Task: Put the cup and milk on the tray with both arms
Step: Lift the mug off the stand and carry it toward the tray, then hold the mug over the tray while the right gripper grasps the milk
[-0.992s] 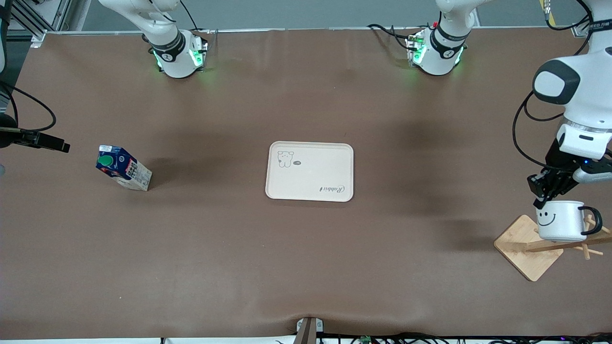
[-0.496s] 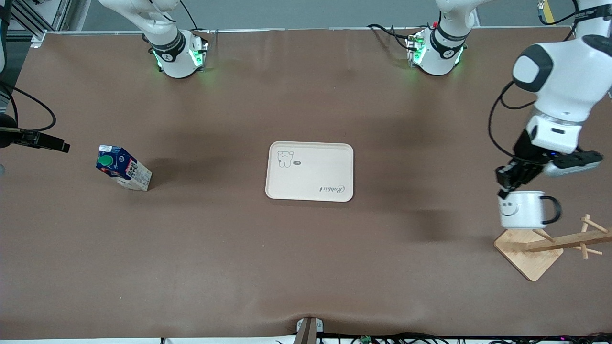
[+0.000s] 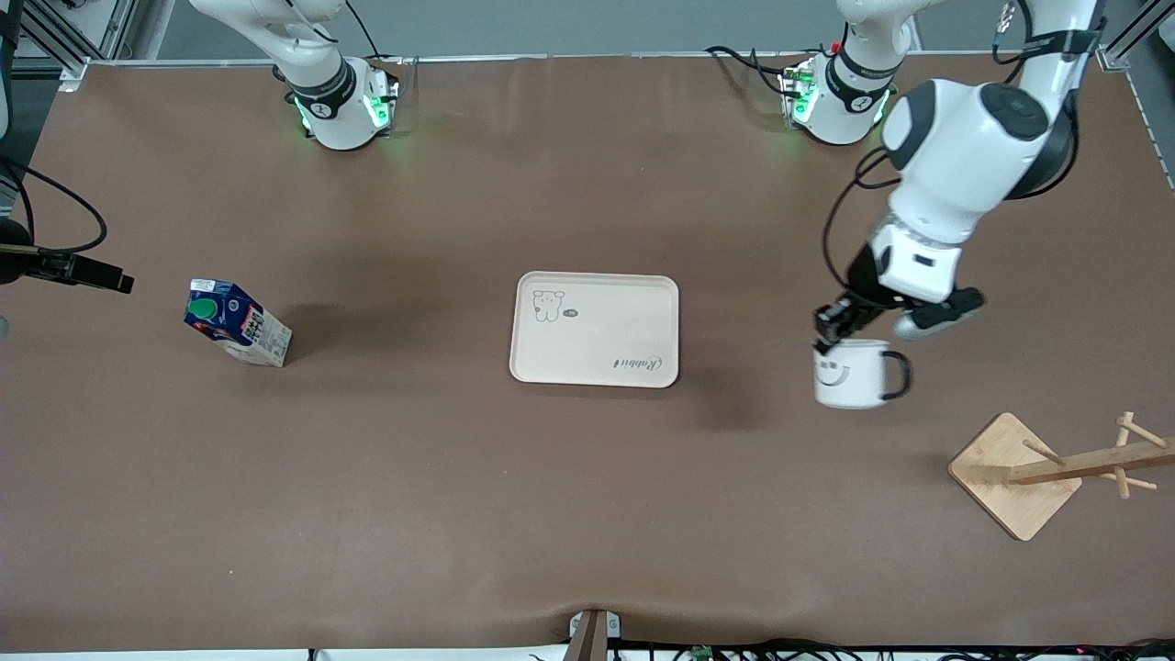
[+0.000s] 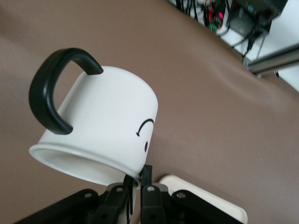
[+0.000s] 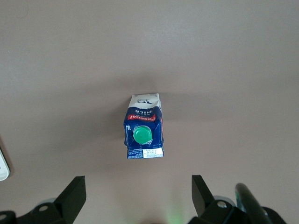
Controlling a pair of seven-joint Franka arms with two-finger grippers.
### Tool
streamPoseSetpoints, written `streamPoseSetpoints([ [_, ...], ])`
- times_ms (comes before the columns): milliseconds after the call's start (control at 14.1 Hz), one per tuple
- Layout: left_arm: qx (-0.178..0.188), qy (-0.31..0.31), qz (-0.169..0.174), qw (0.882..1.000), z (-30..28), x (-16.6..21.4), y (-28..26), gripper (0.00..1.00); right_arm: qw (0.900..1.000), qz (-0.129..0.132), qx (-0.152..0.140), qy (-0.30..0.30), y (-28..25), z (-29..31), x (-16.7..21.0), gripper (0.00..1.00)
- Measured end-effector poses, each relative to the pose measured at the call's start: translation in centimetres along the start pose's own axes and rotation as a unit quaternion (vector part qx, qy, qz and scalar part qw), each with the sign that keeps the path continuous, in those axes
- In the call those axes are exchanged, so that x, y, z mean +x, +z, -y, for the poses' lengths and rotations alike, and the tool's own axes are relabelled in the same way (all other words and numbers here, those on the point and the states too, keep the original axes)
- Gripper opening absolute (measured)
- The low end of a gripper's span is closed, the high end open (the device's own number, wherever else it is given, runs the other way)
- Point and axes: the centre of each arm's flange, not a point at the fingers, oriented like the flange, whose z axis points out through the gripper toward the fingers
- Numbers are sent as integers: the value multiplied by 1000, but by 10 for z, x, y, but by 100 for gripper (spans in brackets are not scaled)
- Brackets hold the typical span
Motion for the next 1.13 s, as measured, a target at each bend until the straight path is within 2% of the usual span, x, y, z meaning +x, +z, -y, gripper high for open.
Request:
streamPoseSetpoints([
  [283, 18, -25, 92, 995, -45, -38, 27, 7, 1000, 1, 0, -4, 1, 4, 1, 100],
  [567, 45, -66, 179, 981, -79, -73, 67, 7, 1000, 5, -1, -3, 6, 3, 4, 100],
  [921, 66, -105, 259, 958, -111, -121, 131, 7, 1000, 23, -2, -14, 26, 17, 14, 100],
  [1133, 80, -102, 292, 948, -112, -142, 164, 7, 998, 48, -12, -34, 58, 44, 29, 100],
])
